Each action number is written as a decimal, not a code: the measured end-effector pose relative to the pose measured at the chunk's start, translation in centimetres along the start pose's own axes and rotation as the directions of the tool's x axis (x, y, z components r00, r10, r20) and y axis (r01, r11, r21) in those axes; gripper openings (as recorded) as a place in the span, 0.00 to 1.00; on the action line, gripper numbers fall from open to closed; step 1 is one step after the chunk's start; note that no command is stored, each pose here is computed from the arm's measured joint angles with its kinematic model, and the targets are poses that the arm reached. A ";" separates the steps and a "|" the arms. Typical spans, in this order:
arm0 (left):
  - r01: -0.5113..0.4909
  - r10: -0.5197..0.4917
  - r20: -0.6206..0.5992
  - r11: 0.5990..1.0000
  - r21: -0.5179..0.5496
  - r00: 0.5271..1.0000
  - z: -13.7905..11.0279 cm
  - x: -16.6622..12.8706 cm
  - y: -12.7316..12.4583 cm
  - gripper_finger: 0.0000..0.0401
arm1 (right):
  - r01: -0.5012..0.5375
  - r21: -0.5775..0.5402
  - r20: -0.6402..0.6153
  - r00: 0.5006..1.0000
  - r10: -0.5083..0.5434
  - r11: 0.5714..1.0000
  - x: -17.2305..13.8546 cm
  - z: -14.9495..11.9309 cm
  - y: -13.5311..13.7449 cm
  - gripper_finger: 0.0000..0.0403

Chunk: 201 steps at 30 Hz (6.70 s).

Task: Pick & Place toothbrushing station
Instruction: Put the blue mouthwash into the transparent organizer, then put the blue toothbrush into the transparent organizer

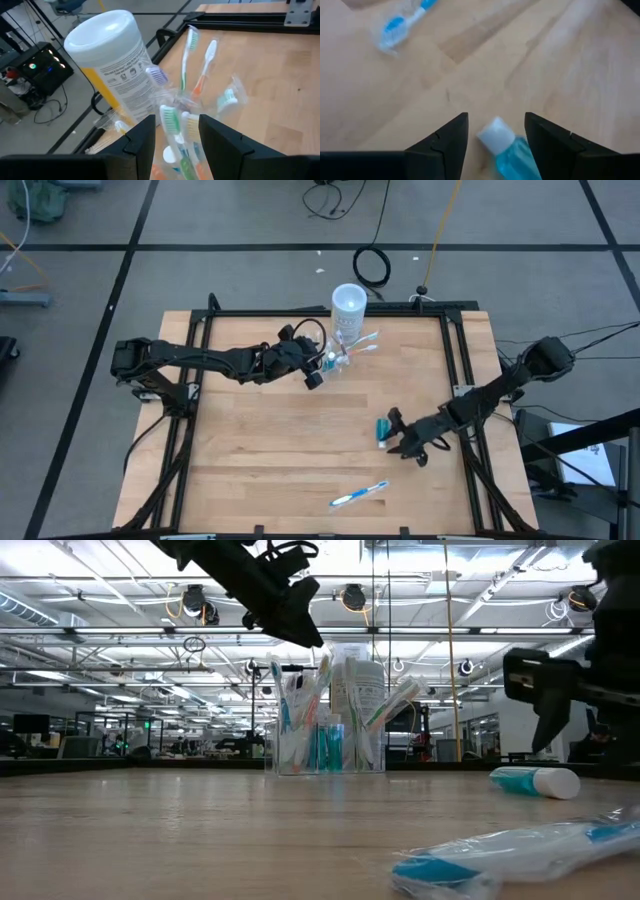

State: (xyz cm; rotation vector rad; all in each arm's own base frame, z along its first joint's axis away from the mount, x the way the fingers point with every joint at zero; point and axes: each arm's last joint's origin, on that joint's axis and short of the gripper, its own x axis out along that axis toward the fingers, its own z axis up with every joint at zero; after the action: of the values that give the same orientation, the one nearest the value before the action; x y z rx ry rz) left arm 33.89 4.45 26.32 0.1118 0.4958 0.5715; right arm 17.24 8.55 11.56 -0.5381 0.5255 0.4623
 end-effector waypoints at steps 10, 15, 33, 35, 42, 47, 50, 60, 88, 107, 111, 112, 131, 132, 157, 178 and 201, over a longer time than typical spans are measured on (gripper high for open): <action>0.001 -0.001 -0.002 1.000 -0.014 1.000 0.0 0.0 0.0 0.39 | -0.099 -0.148 -0.168 0.983 0.074 0.984 1.0 1.3 -2.9 0.46; 0.011 -0.011 -0.004 1.000 -0.022 1.000 0.0 0.0 0.0 0.39 | -0.196 -0.111 -0.147 0.973 0.179 0.974 1.7 1.8 -4.0 0.46; 0.103 -0.104 -0.008 0.992 -0.068 0.995 -0.1 0.0 -0.3 0.39 | -0.241 -0.288 -0.187 0.963 0.192 0.927 3.5 0.2 -5.0 0.34; 0.104 -0.104 -0.009 0.992 -0.066 0.994 -0.1 0.0 -0.3 0.39 | -0.235 -0.276 -0.184 0.965 0.189 0.932 3.5 0.2 -5.1 0.31; 0.106 -0.107 -0.009 0.992 -0.064 0.994 -0.1 0.0 -0.3 0.39 | -0.196 -0.250 -0.174 0.973 0.155 0.948 3.5 0.2 -5.6 0.21; 0.106 -0.107 -0.024 0.993 -0.053 0.994 -0.2 -0.1 -0.3 0.39 | -0.094 -0.240 -0.085 0.993 0.076 0.966 3.7 1.0 -6.3 0.24; 0.107 -0.108 -0.033 0.994 -0.020 0.994 -0.1 -0.8 0.0 0.39 | 0.094 -0.276 0.017 0.995 -0.093 0.957 3.6 2.3 -7.5 0.24; 0.079 -0.078 0.037 0.996 -0.032 0.996 2.2 -6.9 3.5 0.39 | 0.715 0.164 0.449 0.560 -0.696 0.680 -1.1 5.1 -15.5 0.23; 0.079 -0.080 -0.058 0.996 -0.033 0.995 1.4 -9.2 4.7 0.39 | 0.367 0.649 0.481 0.482 -0.733 0.667 5.0 2.6 -22.0 0.23; 0.094 -0.095 -0.055 0.995 -0.029 0.994 1.5 -9.5 4.3 0.39 | 0.691 0.515 0.156 0.507 -0.848 0.507 6.9 2.7 -20.0 0.23; 0.105 -0.106 -0.052 0.994 -0.027 0.993 1.5 -9.6 4.0 0.39 | 0.729 0.525 0.111 0.454 -0.884 0.440 6.2 1.7 -21.3 0.23; 0.108 -0.110 -0.051 0.994 -0.026 0.993 1.5 -9.7 3.9 0.39 | 0.743 0.529 0.103 0.424 -0.900 0.410 5.9 1.5 -21.7 0.23; 0.126 -0.127 -0.052 0.992 -0.025 0.990 1.4 -9.9 3.4 0.39 | 0.738 0.559 0.245 0.290 -0.925 0.379 3.6 3.5 -22.2 0.23; 0.126 -0.127 -0.055 0.992 -0.025 0.990 1.4 -9.9 3.4 0.39 | 0.721 0.556 0.263 0.320 -0.910 0.414 3.7 3.9 -21.7 0.23; 0.151 -0.154 -0.070 0.988 -0.041 0.986 1.2 -10.4 2.7 0.39 | 0.547 0.771 0.078 0.427 -0.901 0.326 7.9 -0.8 -22.6 0.23; 0.152 -0.155 -0.070 0.987 -0.041 0.985 1.2 -10.4 2.7 0.39 | 0.723 0.613 0.004 0.401 -0.916 0.320 8.1 -1.0 -22.5 0.26; 0.154 -0.156 -0.077 0.987 -0.040 0.985 1.1 -10.4 2.7 0.39 | 0.763 0.487 0.049 0.461 -0.886 0.424 7.5 1.2 -21.9 0.34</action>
State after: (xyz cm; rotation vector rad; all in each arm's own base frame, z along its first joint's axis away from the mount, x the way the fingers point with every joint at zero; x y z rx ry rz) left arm 25.55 1.08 32.26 0.0178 0.5674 0.4327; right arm 35.20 -5.50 15.94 -0.2539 -0.0189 -0.5598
